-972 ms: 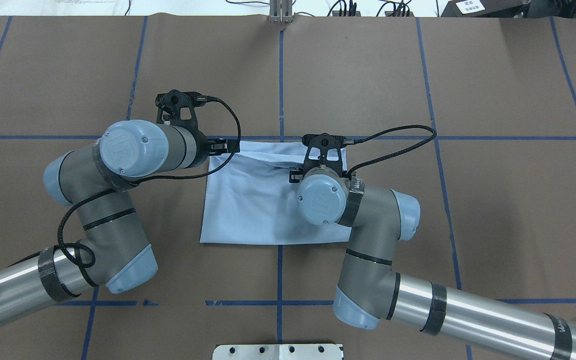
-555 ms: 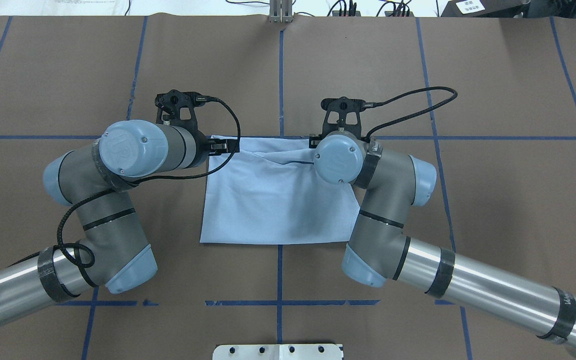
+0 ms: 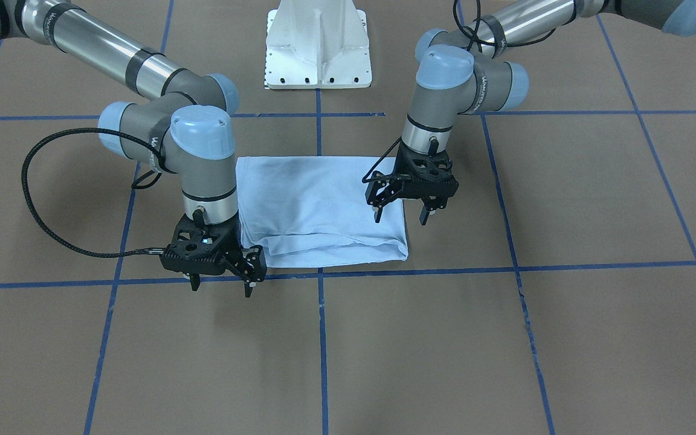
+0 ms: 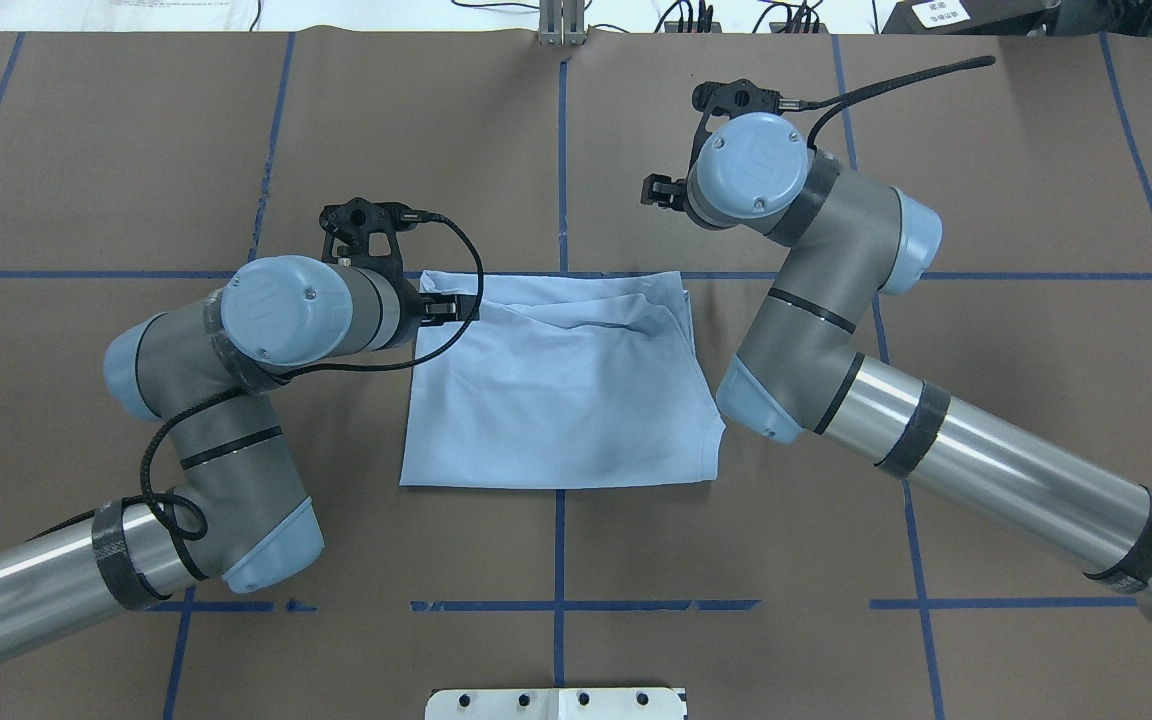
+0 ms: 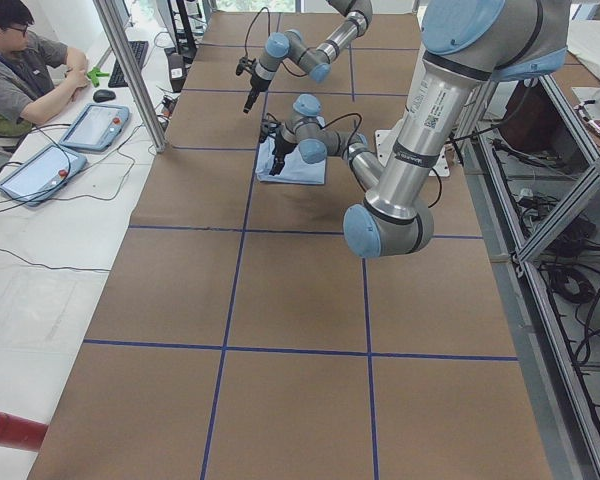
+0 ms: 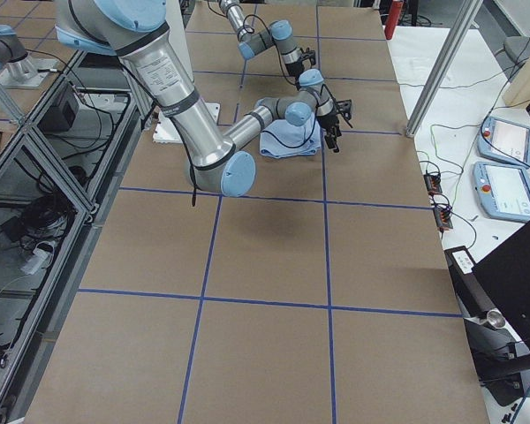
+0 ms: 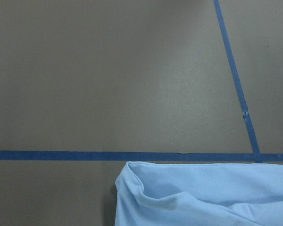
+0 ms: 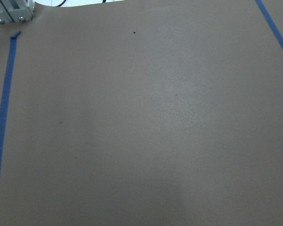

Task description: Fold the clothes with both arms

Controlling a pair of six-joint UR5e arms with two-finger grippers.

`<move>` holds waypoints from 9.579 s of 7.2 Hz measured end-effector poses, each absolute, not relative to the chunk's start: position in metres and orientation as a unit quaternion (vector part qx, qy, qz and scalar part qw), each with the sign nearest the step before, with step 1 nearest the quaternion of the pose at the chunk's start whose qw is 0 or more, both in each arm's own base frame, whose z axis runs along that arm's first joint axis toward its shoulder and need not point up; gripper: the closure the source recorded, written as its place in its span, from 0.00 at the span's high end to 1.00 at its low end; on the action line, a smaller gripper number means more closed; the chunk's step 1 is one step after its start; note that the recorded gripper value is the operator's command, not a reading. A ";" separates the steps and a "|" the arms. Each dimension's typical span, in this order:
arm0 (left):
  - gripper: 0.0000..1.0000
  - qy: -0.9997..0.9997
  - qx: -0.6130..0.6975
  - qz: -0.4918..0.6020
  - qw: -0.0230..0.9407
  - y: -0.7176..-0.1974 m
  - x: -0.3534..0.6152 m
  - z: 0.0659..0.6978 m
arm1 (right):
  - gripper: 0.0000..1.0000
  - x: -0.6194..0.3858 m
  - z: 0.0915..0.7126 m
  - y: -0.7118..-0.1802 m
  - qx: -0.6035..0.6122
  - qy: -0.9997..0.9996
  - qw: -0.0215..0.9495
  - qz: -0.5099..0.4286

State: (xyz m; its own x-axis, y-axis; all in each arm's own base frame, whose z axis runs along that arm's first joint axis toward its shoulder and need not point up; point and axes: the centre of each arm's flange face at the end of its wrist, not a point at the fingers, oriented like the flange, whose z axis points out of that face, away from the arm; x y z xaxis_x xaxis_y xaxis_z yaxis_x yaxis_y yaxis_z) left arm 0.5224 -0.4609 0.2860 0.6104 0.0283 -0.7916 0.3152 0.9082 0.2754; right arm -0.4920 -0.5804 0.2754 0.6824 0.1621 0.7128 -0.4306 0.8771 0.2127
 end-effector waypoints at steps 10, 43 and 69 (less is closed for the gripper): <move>1.00 0.351 0.214 -0.091 0.907 -0.575 0.535 0.317 | 1.00 -0.488 0.270 -0.574 0.179 -0.380 0.894 0.154; 1.00 0.329 0.180 0.120 0.919 -0.500 -0.033 0.472 | 1.00 0.049 0.575 -0.497 0.037 -0.360 0.929 -0.082; 1.00 0.376 0.073 0.090 0.919 -0.429 -0.058 0.616 | 1.00 0.061 0.620 -0.420 0.000 -0.358 0.931 -0.065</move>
State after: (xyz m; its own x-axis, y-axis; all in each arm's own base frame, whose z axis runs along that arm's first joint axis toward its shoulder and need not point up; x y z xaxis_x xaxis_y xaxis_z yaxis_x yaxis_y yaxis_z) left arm -0.0581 -0.4290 0.6158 0.7011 0.2197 -0.6783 -0.1100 0.9733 0.2014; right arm 0.0614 -0.4201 0.6204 0.7348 -0.1206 0.6674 0.1206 0.9916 0.0465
